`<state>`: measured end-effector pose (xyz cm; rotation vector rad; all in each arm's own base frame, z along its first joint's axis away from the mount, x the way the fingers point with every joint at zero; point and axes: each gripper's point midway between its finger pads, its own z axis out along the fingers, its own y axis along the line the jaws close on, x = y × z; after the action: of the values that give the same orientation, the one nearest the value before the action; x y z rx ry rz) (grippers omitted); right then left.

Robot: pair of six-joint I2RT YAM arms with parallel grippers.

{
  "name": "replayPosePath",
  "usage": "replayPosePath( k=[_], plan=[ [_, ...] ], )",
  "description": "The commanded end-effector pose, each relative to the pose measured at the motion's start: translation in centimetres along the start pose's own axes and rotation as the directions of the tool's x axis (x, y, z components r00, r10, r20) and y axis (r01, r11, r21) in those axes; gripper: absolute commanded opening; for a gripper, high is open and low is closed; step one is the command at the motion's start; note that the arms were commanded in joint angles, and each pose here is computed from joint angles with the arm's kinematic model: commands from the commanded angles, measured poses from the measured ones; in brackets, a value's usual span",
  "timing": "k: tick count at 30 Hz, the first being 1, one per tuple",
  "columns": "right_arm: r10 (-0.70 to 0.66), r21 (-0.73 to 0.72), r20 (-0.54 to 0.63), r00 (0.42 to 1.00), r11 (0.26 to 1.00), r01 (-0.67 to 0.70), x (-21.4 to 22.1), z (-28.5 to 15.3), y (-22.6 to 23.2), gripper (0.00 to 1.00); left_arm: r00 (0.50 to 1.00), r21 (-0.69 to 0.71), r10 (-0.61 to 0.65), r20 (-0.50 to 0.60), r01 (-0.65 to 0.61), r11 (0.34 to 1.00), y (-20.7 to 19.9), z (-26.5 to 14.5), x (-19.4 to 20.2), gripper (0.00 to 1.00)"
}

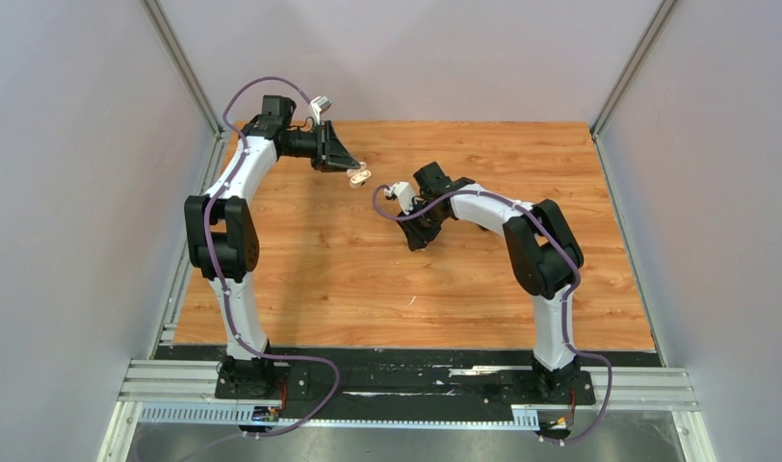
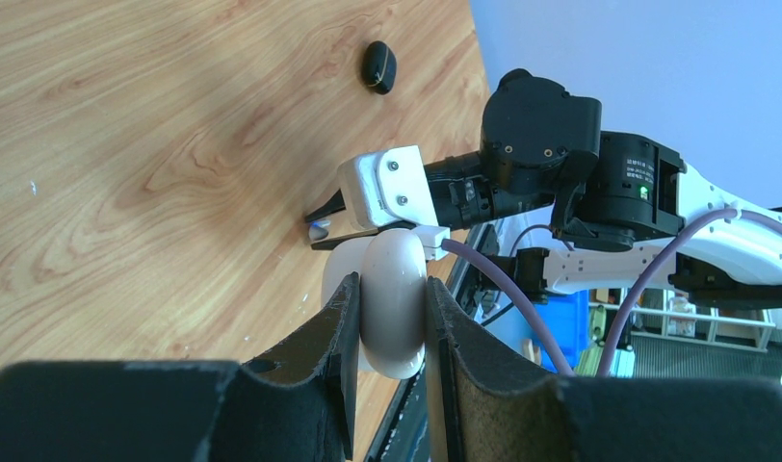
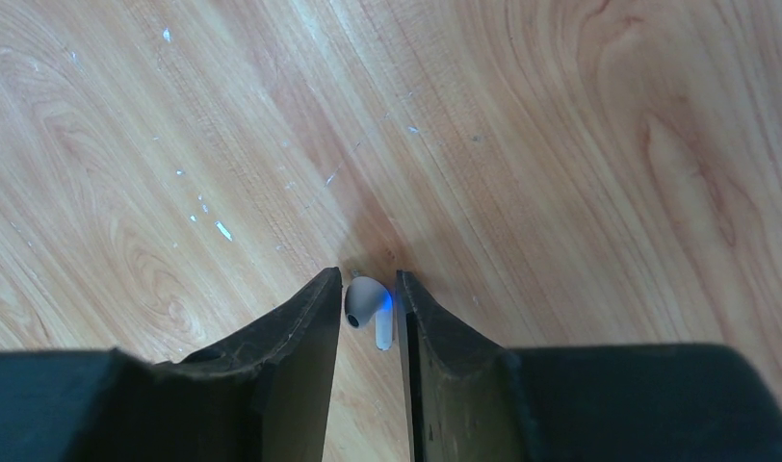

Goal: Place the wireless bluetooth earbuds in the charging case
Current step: Pick up the earbud from the center of the board.

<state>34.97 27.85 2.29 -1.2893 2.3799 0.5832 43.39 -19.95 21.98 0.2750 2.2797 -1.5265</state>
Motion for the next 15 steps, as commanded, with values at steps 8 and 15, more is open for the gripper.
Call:
replayPosePath(
  k=[8, 15],
  plan=[
    [-0.005, 0.05, -0.022, 1.0, 0.999, 0.006, -0.03, -0.88, -0.39, 0.33, 0.997, 0.025, 0.065, 0.033, -0.066, 0.998, -2.48, -1.17, -0.93, 0.0],
    [-0.023, 0.063, -0.043, 0.999, 0.998, 0.026, 0.36, -0.97, -0.61, 0.32, 0.997, 0.025, 0.063, 0.033, -0.064, 0.998, -2.48, -1.16, -0.96, 0.0]
  ],
)
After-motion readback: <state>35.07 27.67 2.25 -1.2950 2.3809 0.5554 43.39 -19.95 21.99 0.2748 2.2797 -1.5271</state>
